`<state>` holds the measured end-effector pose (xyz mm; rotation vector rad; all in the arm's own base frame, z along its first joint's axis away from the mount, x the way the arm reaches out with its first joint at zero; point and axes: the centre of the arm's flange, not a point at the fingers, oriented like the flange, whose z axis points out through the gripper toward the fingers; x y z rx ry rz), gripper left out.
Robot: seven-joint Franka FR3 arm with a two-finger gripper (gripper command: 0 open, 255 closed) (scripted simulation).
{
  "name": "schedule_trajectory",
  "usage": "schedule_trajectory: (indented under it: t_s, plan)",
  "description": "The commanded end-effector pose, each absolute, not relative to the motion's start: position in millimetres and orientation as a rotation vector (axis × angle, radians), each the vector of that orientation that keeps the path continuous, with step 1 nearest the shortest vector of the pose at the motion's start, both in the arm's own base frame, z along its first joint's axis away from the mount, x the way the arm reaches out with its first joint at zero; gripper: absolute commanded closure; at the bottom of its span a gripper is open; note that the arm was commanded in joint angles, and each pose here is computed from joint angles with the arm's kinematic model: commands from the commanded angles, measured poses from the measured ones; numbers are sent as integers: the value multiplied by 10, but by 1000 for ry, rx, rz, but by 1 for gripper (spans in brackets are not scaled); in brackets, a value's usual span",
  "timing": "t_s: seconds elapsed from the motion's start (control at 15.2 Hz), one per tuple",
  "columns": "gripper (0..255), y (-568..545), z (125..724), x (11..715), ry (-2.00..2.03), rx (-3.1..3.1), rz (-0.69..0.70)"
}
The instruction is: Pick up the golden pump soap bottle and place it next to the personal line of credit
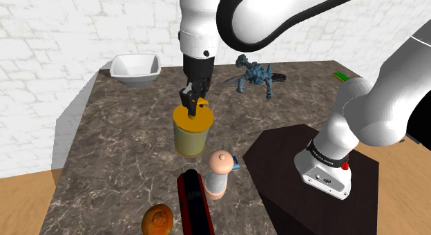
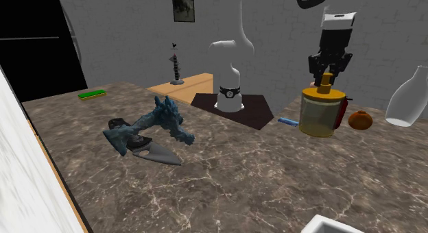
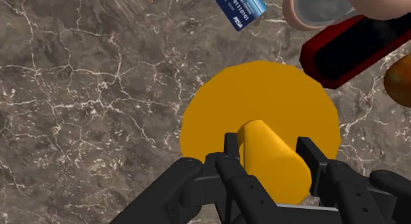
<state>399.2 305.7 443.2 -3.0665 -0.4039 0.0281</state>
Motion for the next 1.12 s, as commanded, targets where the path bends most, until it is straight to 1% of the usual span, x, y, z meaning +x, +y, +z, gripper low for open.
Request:
schedule_trajectory:
  t_s: [0.0,0.2,0.73,0.79,1.06]
  plan:
    - [255,3061,4322,3989,-404,-3066,26]
    - [255,3061,4164,3989,-404,-3066,26]
    - [255,3061,4164,3989,-404,-3066,26]
    - [0,3060,4163,3989,-404,-3066,26]
    - [0,3060,4163,3989,-404,-3066,26]
